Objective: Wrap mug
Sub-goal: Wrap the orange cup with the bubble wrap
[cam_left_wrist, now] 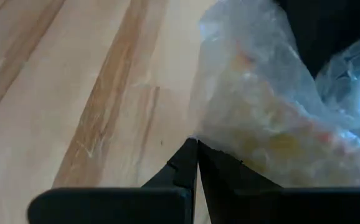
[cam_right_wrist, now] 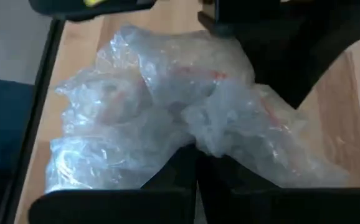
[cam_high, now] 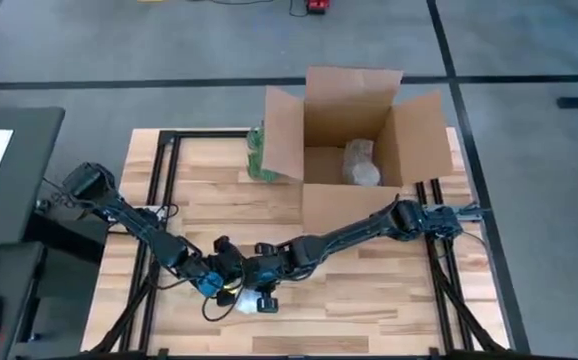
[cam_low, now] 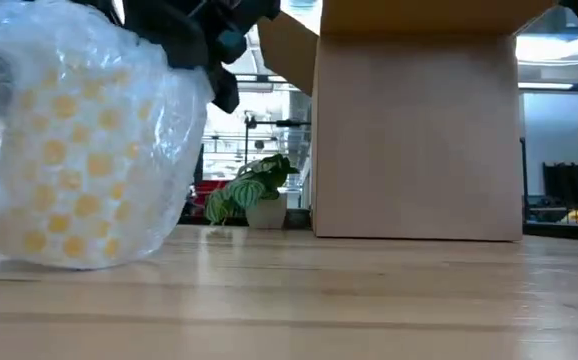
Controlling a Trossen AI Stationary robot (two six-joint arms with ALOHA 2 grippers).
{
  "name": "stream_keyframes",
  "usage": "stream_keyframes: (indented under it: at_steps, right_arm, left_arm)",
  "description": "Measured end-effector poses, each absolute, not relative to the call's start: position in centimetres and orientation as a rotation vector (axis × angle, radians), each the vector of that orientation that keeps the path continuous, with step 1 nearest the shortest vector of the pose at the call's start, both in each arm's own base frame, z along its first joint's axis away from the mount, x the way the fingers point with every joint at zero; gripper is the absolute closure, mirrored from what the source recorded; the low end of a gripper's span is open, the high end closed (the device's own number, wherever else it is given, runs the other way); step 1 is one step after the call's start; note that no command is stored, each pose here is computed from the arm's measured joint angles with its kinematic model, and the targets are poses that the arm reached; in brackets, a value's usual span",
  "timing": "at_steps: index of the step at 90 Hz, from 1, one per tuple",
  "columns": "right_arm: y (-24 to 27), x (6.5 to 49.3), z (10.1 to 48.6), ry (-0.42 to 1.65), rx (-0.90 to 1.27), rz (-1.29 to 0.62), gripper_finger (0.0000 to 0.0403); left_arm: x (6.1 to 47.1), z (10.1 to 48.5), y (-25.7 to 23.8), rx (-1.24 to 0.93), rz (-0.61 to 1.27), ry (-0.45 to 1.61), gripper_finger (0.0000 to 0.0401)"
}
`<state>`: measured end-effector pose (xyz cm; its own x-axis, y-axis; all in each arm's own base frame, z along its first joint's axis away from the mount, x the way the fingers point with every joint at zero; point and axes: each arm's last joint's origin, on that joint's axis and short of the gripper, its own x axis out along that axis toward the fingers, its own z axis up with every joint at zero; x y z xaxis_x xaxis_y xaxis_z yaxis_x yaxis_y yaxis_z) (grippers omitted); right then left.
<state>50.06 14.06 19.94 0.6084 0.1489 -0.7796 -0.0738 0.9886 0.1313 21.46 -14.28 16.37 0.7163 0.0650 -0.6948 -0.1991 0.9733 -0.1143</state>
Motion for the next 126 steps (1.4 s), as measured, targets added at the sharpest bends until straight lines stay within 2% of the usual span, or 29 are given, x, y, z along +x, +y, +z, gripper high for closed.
stream_keyframes:
  at_steps: [24,44,93,114,126]
  right_arm:
    - [12.4,49.3,22.4,0.97,0.102,0.067,0.0403]
    - [11.8,49.2,24.9,0.961,0.11,0.058,0.0403]
    - [14.1,48.7,25.7,0.944,0.093,0.125,0.0403]
    - [15.8,49.1,28.7,0.765,0.062,0.257,0.0403]
    - [16.4,50.0,27.3,0.74,0.093,0.341,0.0403]
  left_arm:
    - [19.9,17.7,-13.7,-0.189,0.147,0.812,0.0401]
    - [18.0,20.0,-13.4,-0.202,0.121,0.769,0.0401]
    - [15.2,21.4,-15.4,-0.26,-0.012,0.734,0.0401]
    - [12.6,21.6,-16.4,-0.37,-0.049,0.798,0.0401]
    - [11.3,20.7,-16.6,-0.416,0.042,0.842,0.0401]
